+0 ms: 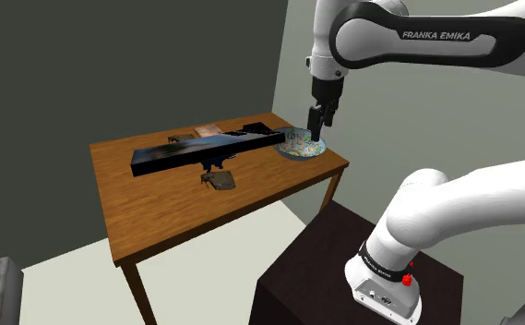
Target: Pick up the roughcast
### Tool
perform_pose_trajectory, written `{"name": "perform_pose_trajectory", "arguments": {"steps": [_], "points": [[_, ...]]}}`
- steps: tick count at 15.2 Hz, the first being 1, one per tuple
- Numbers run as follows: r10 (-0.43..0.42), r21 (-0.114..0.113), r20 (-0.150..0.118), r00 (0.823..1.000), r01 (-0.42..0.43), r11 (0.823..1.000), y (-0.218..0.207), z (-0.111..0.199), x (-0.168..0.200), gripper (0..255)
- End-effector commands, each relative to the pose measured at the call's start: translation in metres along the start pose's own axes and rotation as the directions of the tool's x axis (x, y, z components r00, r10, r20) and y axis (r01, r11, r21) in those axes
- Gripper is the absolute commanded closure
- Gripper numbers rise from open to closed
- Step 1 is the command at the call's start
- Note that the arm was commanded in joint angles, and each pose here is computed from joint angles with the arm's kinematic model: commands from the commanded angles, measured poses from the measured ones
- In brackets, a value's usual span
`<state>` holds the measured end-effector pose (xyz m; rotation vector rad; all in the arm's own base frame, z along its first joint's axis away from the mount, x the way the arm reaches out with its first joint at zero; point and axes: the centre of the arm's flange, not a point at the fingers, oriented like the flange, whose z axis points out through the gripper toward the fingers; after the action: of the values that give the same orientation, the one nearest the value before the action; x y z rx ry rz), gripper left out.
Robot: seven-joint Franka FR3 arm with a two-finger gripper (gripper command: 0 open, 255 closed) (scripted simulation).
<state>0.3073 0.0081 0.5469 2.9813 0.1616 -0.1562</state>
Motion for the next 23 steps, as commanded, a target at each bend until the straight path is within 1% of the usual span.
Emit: {"name": "perform_pose_trajectory", "arguments": {"steps": [1,23], "points": [[0.000,0.000,0.000,1.000,0.000,1.000,0.000,0.000,0.000,0],[0.049,-0.010,-0.081,0.996,-0.050,0.999,-0.058,0.164,0.220,0]]}}
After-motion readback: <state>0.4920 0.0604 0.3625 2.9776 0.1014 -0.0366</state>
